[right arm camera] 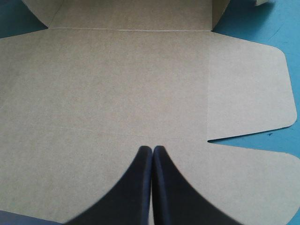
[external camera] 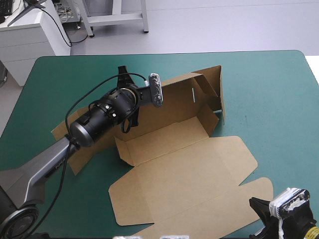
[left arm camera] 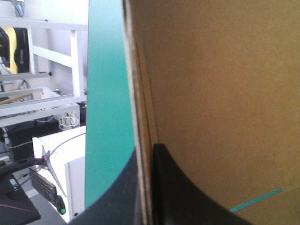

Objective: Fold the box

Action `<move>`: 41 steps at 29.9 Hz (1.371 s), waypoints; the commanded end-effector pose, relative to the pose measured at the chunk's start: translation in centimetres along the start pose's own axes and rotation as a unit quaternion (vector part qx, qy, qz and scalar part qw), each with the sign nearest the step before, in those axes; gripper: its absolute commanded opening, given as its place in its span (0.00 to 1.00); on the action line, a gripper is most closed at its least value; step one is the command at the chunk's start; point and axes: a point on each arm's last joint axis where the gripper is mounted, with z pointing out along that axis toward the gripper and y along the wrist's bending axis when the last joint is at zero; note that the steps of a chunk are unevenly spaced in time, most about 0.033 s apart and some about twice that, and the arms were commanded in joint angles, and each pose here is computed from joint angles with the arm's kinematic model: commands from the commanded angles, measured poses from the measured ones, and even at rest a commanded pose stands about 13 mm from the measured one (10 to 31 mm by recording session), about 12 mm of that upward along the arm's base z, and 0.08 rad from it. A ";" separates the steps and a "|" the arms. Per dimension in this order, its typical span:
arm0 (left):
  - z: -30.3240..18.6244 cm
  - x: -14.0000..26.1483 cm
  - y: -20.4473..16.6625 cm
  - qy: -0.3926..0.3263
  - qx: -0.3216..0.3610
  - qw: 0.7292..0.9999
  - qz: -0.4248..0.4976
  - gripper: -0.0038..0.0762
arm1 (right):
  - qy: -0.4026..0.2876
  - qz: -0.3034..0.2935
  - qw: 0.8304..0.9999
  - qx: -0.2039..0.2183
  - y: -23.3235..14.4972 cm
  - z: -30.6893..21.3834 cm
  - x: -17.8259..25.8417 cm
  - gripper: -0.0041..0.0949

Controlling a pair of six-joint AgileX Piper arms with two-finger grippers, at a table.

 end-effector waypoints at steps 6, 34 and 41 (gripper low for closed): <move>-3.4 -1.4 -2.3 -0.073 -0.098 0.990 0.074 0.04 | -0.037 0.003 0.999 -0.003 0.1 -0.4 -1.2 0.02; -4.5 1.8 -6.4 -0.135 -0.155 0.975 0.082 0.04 | -0.037 0.003 0.999 -0.001 0.1 -0.4 -1.2 0.02; -3.9 2.2 -8.2 -0.111 -0.196 0.965 0.137 0.04 | -0.037 0.003 0.999 -0.001 0.1 -0.4 -1.2 0.02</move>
